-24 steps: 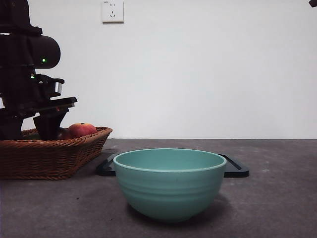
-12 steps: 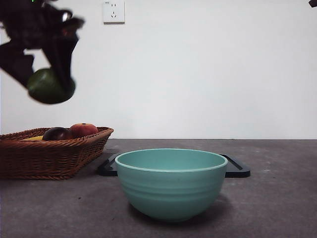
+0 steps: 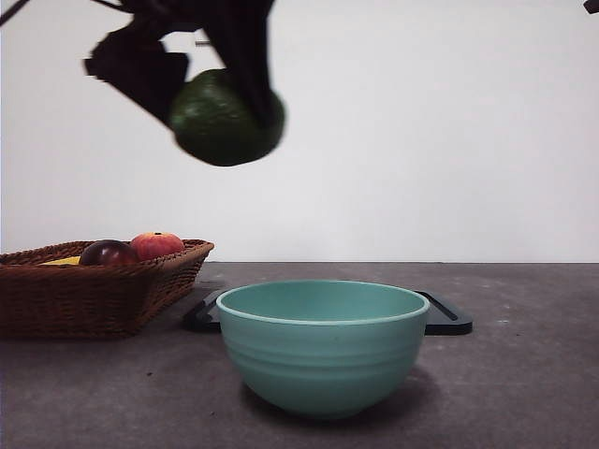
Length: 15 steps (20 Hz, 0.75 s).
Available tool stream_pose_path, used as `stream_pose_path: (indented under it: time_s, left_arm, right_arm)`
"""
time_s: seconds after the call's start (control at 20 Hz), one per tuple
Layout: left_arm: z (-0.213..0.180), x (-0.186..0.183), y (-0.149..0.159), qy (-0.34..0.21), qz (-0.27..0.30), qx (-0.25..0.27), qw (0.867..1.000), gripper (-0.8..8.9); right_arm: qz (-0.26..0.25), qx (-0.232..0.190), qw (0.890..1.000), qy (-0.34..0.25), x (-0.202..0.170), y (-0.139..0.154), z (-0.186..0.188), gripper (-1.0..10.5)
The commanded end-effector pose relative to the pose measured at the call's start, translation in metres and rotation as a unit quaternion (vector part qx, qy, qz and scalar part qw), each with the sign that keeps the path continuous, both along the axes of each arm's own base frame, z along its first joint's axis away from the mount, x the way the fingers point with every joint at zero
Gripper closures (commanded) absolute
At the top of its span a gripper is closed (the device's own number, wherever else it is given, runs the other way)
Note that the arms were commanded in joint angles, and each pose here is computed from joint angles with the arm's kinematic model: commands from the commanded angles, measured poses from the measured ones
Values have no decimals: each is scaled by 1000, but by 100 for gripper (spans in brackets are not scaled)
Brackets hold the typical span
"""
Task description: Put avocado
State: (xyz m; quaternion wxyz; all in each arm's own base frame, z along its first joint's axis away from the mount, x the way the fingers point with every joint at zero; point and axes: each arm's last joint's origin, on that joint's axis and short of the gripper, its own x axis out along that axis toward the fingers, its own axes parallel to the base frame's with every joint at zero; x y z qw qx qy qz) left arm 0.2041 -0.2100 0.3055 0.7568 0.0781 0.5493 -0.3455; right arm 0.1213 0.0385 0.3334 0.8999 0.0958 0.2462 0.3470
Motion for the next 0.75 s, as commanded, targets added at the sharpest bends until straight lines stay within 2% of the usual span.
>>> stream_pose_path:
  time_s: [0.05,0.35,0.55,0.75]
  left_arm:
    - [-6,-5,-23,5,-27,1,1000,579]
    - [-53,-4,-63,41,-66,42,996,579]
    - [-83,4,-76,42,-72,81,993,579]
    - [-104,9,-83,51,-73,98,991,579]
  right_arm:
    - [1,5,1000,-6,-1,0,6,367]
    - [1,5,1000,-6,-1,0,6,367]
    - [1,5,1000,-6,-1,0,6,368]
    - [1,5,1000,-6,-1,0,6,367]
